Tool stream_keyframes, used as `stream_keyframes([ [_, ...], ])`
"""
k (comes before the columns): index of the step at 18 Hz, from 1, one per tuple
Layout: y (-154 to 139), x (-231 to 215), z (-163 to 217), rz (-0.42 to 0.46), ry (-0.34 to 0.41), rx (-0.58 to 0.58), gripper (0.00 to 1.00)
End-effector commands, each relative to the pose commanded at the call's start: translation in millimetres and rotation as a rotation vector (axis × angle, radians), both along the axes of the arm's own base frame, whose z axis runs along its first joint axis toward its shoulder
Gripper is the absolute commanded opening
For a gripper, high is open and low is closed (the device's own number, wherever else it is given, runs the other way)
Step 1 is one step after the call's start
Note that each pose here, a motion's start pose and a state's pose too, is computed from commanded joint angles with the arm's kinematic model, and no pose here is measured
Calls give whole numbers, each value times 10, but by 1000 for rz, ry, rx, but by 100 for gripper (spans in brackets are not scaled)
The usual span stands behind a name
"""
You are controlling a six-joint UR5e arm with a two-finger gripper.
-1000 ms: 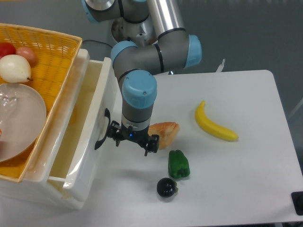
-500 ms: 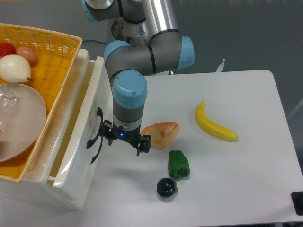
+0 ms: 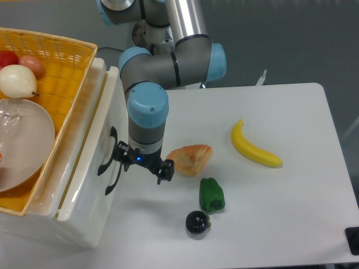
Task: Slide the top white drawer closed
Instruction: 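Push the drawer front inward with the gripper until it shuts, then hold the gripper against the closed drawer front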
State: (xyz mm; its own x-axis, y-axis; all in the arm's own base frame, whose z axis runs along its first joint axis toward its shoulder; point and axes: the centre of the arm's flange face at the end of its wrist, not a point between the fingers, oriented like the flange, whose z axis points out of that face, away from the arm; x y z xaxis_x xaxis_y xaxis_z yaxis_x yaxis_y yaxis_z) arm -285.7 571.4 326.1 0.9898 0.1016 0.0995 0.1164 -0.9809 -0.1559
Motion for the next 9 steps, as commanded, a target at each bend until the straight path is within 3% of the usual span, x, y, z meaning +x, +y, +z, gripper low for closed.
stream_keyframes([
  [9, 7, 10, 13, -1, -7, 10, 100],
])
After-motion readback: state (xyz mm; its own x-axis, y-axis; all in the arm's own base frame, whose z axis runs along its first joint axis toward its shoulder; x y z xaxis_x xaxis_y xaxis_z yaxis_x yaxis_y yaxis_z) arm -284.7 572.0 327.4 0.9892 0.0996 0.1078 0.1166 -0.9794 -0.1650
